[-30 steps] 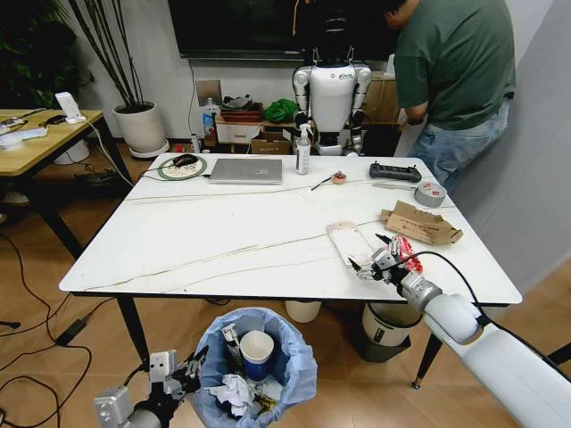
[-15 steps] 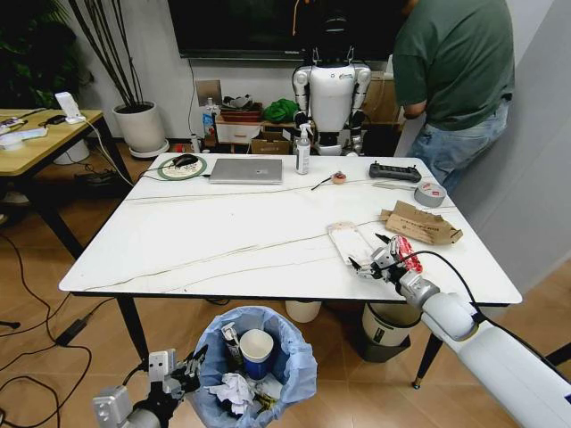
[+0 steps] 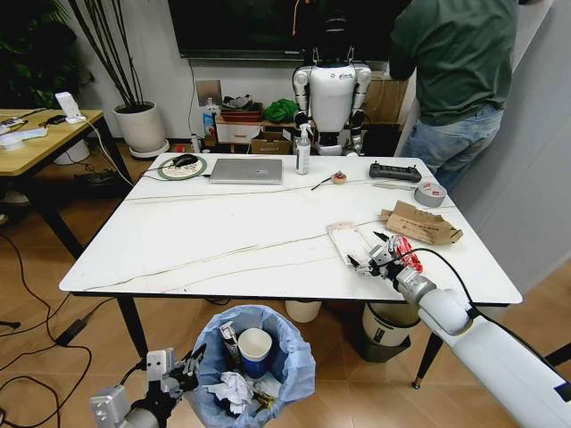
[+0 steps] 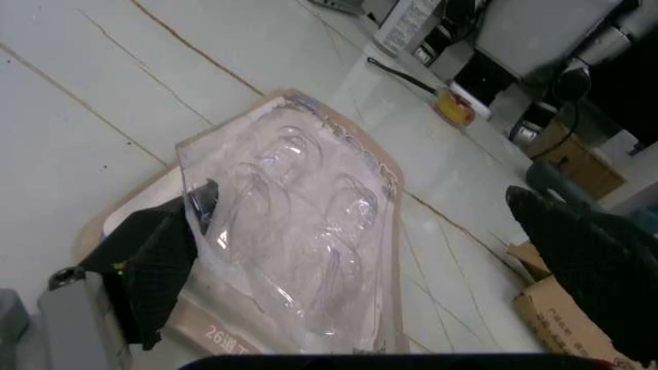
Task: Pick up the trash bin and place the trash from the table into it.
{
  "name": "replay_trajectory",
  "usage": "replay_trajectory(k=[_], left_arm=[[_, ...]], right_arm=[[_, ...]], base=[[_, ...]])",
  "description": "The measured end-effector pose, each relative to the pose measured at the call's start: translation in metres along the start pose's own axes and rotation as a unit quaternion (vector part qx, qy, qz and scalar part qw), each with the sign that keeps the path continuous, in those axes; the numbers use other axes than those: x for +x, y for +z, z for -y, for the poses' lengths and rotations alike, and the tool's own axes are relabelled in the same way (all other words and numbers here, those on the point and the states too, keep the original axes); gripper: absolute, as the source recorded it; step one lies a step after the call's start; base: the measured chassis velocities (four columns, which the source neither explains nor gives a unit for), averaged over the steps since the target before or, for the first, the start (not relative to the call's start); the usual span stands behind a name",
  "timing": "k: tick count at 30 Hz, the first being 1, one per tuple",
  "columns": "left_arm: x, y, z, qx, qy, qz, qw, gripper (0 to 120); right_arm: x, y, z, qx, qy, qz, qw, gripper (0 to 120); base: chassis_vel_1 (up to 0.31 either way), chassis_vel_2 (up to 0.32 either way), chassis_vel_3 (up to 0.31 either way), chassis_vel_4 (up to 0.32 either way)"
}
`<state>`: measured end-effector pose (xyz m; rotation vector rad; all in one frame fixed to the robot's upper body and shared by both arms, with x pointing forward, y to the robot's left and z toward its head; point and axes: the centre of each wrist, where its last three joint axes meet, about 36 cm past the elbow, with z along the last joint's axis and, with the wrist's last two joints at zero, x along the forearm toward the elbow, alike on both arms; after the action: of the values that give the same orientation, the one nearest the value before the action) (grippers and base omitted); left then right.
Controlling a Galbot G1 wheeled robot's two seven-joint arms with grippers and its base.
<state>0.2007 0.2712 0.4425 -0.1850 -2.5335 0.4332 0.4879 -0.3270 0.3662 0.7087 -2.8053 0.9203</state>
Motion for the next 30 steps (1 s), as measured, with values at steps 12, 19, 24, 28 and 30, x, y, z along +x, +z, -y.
replay_trajectory(k=[12,19,24,28,30], left_arm=[[0.0000,-0.0018,-0.0003,0.000,-0.001,0.001,1.0000,0],[0.0002,-0.0018,-0.0003,0.001,-0.001,0.001,1.0000,0],[0.0009,-0.0023,0.0004,0.001,-0.001,0.002,1.0000,0],[0.0010,-0.0024,0.0005,0.001,-0.001,0.003,1.0000,0],[0.0010,-0.0024,0.0005,0.001,-0.001,0.003,1.0000,0]], right_arm=[[-0.0001,0.0006,0.0002,-0.002,-0.012,0.002,1.000,62],[0.0026,0.0021,-0.0009,-0.006,-0.015,0.000,1.000,40],[0.0046,0.0044,-0.0021,-0.008,-0.018,-0.001,1.000,18],[0.0048,0.0045,-0.0022,-0.009,-0.019,0.000,1.000,6],[0.0049,0.0046,-0.0023,-0.009,-0.019,0.000,1.000,0]], base=[[0.000,0.000,0.000,0.000],[0.000,0.000,0.000,0.000],[0.000,0.000,0.000,0.000],[0.000,0.000,0.000,0.000],[0.000,0.000,0.000,0.000]])
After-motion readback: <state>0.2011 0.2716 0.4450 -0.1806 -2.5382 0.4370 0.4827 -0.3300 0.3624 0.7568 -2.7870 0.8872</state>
